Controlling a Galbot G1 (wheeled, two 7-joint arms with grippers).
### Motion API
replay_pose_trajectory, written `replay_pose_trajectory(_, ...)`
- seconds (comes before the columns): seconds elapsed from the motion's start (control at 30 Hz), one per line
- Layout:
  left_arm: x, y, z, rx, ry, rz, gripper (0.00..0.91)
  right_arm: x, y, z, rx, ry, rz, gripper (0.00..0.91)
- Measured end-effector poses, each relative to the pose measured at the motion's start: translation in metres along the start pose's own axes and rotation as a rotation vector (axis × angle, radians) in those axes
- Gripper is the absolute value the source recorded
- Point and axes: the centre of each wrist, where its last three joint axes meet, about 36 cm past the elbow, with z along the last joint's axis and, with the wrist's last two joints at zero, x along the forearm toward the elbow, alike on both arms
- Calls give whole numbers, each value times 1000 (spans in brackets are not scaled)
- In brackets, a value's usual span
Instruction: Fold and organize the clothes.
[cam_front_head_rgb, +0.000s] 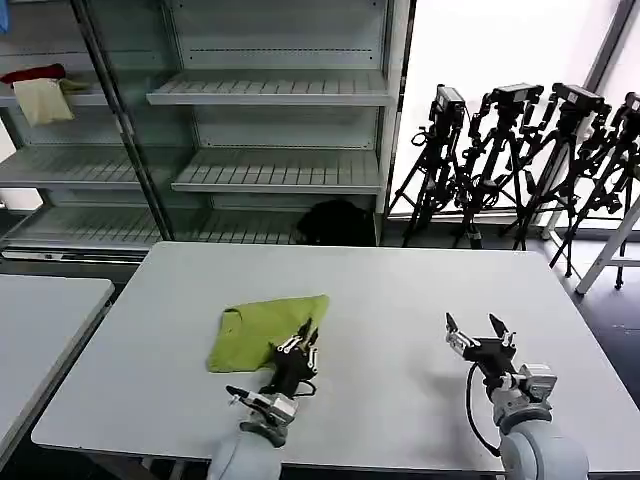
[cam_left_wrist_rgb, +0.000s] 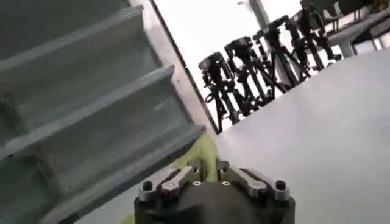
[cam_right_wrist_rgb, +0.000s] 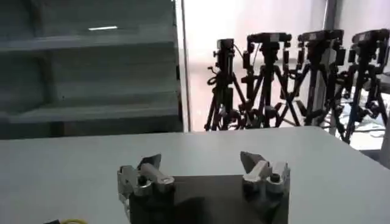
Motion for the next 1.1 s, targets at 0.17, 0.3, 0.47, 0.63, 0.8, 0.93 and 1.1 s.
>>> replay_pose_trajectory(0.17,-14,-10,-15,81,8,-2,907,3,15,-2,-6,29,-51,907)
replay_pose_trajectory(0.3,-15,-12,-26,145,14,9,907,2,29,-1,-48,50,-101,907)
replay_pose_trajectory(0.47,-6,4,-41,195,-4,2,907,-3,54,1,-139,83,-187,907)
replay_pose_trajectory(0.63,12,41,-49,206,-34,-53,907,-14,89,6,-266,140,-268,907)
replay_pose_trajectory(0.8,31,83,-48,198,-45,-136,907,-26,123,16,-366,215,-315,907)
replay_pose_trajectory(0.93,45,112,-47,202,-45,-207,907,-33,147,25,-416,271,-337,715)
replay_pose_trajectory(1.1,59,139,-46,212,-45,-273,907,-41,169,31,-452,319,-350,40)
